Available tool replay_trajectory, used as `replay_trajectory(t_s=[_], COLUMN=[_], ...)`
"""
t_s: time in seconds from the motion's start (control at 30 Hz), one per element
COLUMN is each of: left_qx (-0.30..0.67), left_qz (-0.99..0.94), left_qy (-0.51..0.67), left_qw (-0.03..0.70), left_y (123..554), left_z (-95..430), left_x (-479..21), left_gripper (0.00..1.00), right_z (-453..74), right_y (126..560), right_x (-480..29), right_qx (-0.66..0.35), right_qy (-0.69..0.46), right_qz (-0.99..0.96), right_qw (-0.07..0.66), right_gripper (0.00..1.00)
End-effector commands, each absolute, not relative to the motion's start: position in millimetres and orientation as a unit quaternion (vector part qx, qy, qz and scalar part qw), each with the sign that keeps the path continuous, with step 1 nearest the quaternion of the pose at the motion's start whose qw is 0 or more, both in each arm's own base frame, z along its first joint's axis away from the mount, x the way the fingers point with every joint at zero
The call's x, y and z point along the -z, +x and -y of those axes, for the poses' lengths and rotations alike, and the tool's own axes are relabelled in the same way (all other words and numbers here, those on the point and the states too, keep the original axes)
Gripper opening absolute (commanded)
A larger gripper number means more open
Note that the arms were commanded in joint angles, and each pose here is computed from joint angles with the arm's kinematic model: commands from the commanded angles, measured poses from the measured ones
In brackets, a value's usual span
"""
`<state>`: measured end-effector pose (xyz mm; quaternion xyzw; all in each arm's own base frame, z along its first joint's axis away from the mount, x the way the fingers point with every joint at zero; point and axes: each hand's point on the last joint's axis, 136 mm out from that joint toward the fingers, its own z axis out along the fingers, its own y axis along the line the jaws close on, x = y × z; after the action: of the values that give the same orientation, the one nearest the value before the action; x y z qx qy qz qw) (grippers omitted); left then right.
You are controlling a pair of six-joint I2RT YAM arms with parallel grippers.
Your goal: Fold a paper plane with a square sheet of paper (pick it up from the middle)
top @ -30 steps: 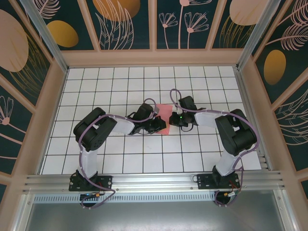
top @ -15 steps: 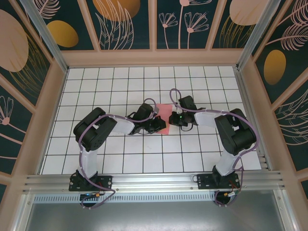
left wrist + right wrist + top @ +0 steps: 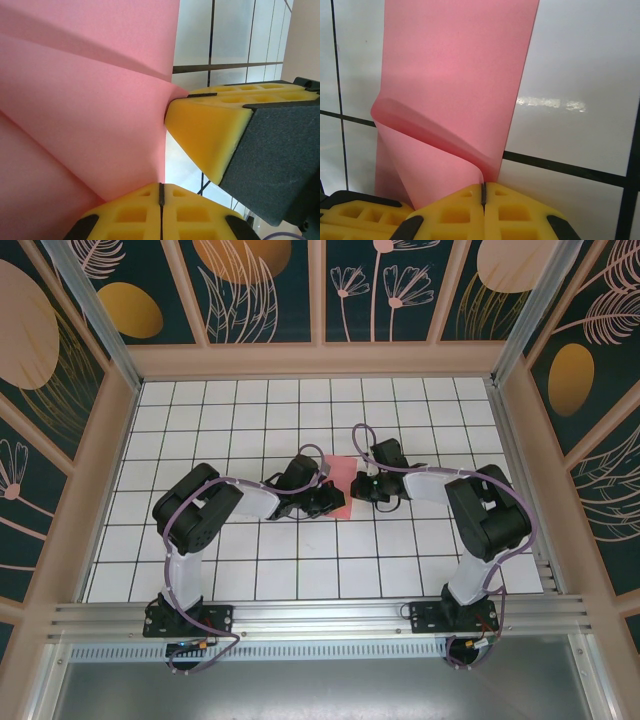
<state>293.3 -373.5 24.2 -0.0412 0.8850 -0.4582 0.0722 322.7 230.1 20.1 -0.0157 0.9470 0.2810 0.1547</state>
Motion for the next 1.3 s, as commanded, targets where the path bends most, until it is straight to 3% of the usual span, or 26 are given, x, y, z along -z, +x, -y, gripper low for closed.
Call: replay_trajectory(t_s=[0.0, 0.43, 0.83, 1.27], left_qx=[0.445, 0.425, 0.409, 0.408], left_qz=[-0.892, -0.901, -0.908, -0.908], left_qy=[-0.04, -0.054, -0.066, -0.073], left_qw=[0.069, 0.066, 0.064, 0.062], left_y=[291.5, 291.3, 290.9, 291.6], left_z=[372.8, 366.4, 361.1, 360.9], left_x=[-17.7, -10.0, -4.4, -3.5], left_gripper=[0.08, 0.08, 0.08, 0.06], right_z=[-233.6, -234.2, -226.1, -240.1], right_y=[333.5, 334.7, 340.9, 322.4], right_x=[-22.1, -21.2, -61.5, -49.2], right_qx=[-0.286, -0.284, -0.287, -0.325], right_qy=[-0.028, -0.028, 0.0, -0.012], right_qz=[-0.943, -0.944, -0.934, -0.93], right_qw=[0.168, 0.166, 0.214, 0.171], right_gripper=[0.01, 0.03, 0.2, 0.11])
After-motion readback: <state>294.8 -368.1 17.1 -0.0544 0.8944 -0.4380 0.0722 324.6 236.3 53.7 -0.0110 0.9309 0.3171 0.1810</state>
